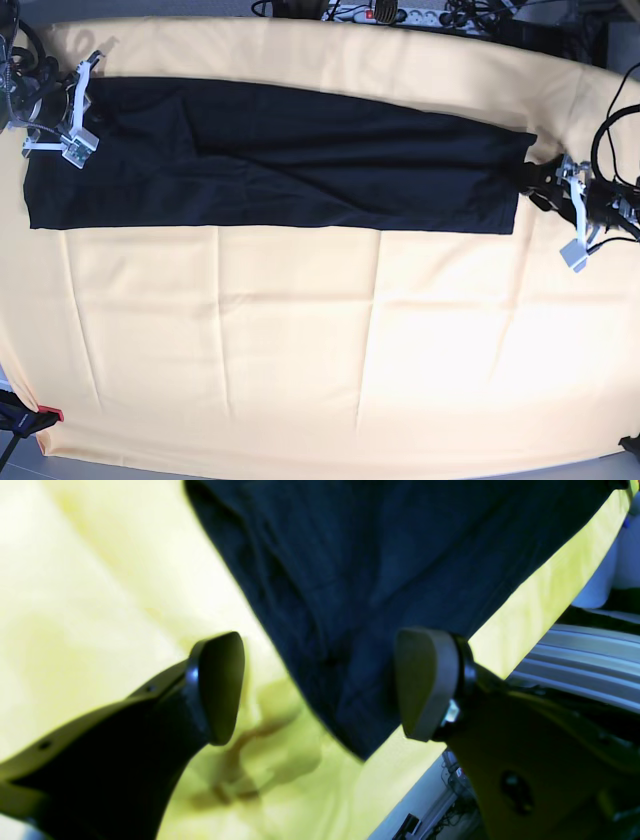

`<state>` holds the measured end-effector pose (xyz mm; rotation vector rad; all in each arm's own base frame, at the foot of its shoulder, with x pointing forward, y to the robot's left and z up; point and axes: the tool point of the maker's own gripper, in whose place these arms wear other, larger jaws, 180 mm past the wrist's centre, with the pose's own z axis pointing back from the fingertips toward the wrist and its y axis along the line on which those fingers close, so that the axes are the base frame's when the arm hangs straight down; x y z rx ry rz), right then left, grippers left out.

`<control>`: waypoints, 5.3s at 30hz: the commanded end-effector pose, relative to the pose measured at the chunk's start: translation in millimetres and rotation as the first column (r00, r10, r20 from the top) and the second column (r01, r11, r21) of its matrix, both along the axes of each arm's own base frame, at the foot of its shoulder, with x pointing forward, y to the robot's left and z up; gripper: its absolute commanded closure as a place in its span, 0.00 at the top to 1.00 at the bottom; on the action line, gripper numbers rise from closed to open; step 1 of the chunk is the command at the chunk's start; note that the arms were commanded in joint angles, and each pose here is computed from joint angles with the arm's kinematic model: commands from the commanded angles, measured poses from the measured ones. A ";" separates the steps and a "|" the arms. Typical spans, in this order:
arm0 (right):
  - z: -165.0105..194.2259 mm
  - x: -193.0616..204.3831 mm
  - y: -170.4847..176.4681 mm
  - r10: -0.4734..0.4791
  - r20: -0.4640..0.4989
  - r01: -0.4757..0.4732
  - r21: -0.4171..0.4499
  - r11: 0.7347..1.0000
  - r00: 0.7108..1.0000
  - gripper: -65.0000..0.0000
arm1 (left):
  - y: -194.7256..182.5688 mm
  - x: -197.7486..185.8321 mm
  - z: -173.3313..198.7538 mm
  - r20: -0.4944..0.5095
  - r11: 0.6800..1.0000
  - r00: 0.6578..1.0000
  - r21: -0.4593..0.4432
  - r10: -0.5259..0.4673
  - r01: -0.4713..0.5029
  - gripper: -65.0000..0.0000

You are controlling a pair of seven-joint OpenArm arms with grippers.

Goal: Fold the T-shirt properly
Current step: 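Lower the folded edge flat and open both grippers, then move the left gripper to the hem end and grasp it, then fold the hem end with the left gripper toward the right gripper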

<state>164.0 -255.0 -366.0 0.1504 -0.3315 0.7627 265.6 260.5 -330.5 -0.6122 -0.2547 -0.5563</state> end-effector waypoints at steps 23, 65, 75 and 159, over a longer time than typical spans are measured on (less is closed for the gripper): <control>131.9 38.3 66.7 0.061 0.394 -0.112 0.108 0.988 0.917 0.50 | 53.7 2.1 34.9 0.047 0.992 0.999 0.125 0.029 -0.034 0.75; 3.5 67.7 1.3 -0.487 0.175 0.391 0.397 0.831 0.856 0.00 | 48.2 4.1 -29.1 -0.114 0.859 0.879 -0.187 0.463 -0.476 0.75; 3.4 67.7 1.3 -0.487 0.175 0.391 0.396 0.831 0.856 0.00 | -1.1 -9.0 -35.7 -0.130 0.955 0.960 -0.137 0.247 -0.264 0.75; 17.5 88.8 1.3 -0.486 0.224 0.368 0.417 0.831 0.845 0.00 | -8.0 27.8 63.3 0.196 0.996 0.977 -0.058 0.083 -0.073 0.00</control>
